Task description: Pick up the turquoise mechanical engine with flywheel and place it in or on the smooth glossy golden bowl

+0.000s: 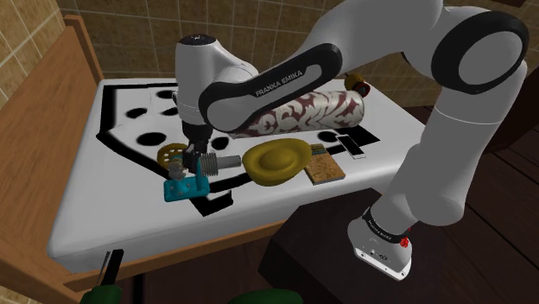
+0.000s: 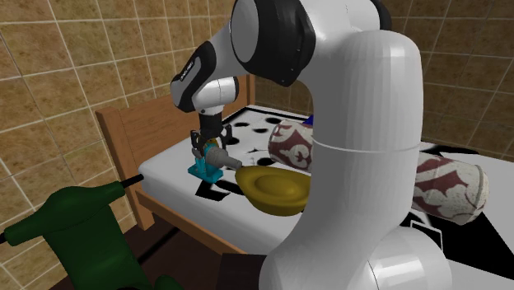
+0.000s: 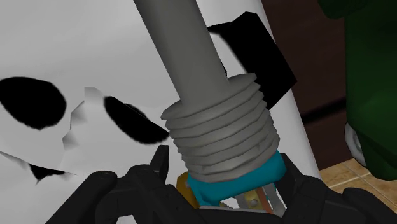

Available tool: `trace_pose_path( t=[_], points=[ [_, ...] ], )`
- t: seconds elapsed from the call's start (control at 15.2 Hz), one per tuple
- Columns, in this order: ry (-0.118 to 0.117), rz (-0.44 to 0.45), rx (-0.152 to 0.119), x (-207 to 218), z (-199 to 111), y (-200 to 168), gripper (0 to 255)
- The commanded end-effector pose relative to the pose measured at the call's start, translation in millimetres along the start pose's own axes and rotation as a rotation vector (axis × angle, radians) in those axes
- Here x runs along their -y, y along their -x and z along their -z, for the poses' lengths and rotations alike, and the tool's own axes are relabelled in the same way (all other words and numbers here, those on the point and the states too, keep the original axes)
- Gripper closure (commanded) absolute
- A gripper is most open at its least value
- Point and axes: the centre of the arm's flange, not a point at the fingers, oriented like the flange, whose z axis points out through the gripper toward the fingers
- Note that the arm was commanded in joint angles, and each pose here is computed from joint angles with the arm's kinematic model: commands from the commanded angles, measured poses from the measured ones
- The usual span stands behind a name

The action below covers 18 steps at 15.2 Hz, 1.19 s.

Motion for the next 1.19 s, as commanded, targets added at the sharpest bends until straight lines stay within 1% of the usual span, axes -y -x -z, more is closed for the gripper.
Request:
trace_pose_path(
  t=[0.0, 1.12],
  points=[
    [0.000, 0.000, 0.000, 0, 10, -1, 255],
    [0.000, 0.000, 0.000, 1, 100, -4, 255]
  ],
)
